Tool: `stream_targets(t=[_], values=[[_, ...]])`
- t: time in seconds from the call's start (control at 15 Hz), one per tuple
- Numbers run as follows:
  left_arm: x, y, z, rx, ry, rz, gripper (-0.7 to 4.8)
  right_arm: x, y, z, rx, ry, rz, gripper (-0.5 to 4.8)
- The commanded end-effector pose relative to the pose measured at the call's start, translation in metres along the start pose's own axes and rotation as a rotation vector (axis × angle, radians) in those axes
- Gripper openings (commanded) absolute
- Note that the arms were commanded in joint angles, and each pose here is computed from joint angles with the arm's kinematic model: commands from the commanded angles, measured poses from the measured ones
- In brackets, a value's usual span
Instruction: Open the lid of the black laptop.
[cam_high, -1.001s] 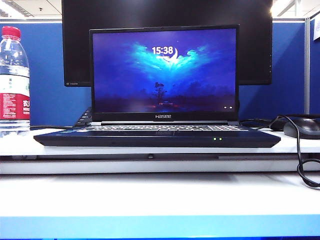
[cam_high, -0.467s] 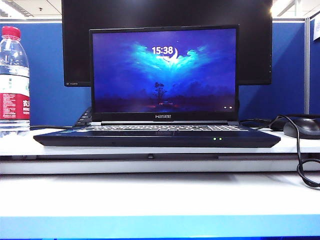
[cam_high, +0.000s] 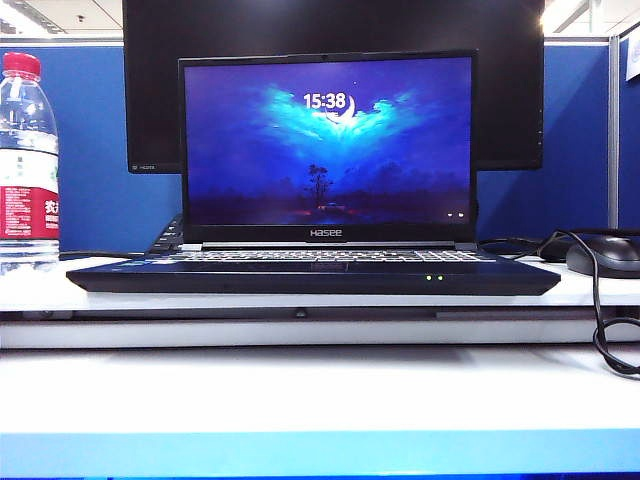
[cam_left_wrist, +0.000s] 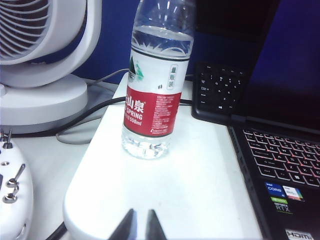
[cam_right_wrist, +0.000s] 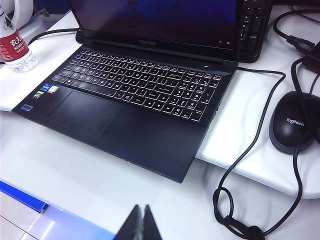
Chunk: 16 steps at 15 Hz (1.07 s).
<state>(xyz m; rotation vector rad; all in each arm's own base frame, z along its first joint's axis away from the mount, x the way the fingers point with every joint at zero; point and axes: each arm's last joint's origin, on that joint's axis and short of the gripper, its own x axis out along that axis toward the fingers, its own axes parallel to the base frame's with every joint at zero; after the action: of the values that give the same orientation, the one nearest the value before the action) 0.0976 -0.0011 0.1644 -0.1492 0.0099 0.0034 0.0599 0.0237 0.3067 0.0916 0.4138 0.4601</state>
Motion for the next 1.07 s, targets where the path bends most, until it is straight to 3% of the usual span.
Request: stream_targets(t=[0.07,0.73,0.8,0.87,0.93,1.07], values=[[0.000,0.000,0.002,0.007,-0.017,0.000,0.40,-0.001,0.000,0.002,-0.003,-0.015,0.002,-0.01],[0.000,0.000,0.001,0.007,-0.015,0.002,0.40,-0.001,0.000,0.002,-0.007,-0.014,0.001,-0.01],[0.000,0.000,0.001,0.007,-0.015,0.001,0.40,-0.001,0.000,0.002,-0.063,-0.015,-0.011,-0.01],[0.000,0.000,0.001,0.007,-0.015,0.001,0.40,-0.002,-0.002,0.001,-0.066,-0.058,-0.087,-0.01],[0.000,0.000,0.001,0.007,-0.015,0.002,0.40,0.018,-0.020,-0.016,-0.057,-0.303,-0.316,-0.01],[0.000,0.000,0.001,0.007,-0.015,0.001,0.40,0.047,-0.034,-0.042,-0.049,-0.441,-0.265,-0.01]])
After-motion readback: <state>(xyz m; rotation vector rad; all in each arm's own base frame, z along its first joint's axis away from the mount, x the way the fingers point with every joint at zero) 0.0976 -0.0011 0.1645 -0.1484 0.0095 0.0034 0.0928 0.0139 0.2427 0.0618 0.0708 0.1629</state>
